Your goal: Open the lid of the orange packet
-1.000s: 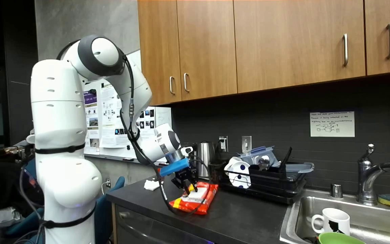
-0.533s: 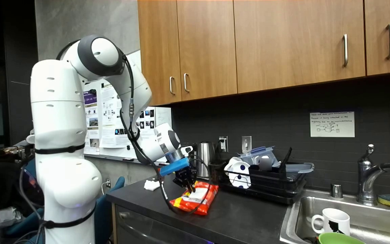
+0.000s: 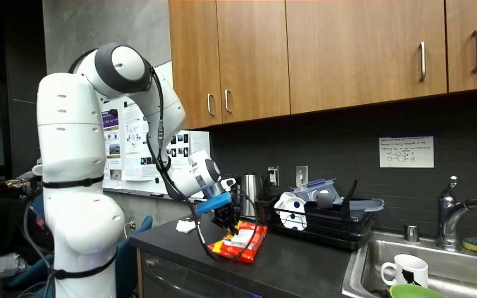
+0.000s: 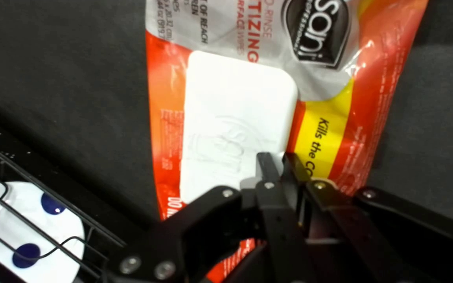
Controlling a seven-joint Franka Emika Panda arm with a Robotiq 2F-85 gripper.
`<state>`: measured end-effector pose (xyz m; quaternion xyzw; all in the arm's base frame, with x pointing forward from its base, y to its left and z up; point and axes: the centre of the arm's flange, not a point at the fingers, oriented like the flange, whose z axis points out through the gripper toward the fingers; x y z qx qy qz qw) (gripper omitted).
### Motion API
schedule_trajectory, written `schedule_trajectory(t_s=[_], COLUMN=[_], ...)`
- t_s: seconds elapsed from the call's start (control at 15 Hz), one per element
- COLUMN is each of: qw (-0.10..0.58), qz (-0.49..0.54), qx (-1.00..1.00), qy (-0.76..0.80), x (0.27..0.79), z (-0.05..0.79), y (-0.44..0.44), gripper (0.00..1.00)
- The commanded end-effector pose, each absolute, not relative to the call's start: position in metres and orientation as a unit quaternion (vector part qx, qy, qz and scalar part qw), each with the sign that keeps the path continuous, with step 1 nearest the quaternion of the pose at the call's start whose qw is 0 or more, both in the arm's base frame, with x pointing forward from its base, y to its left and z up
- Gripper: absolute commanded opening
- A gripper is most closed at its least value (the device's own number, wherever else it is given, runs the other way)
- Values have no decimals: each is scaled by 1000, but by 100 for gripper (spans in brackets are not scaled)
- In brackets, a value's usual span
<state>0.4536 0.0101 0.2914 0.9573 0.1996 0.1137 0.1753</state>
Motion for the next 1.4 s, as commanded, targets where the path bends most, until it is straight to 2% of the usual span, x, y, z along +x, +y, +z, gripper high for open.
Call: schedule_trajectory(t_s=[0.0, 1.33], qw=[183, 119], qz=[114, 72], qx=[956, 971], qy=[201, 192], x=[453, 473], z=[292, 333], y=[8, -12], gripper=[3, 3])
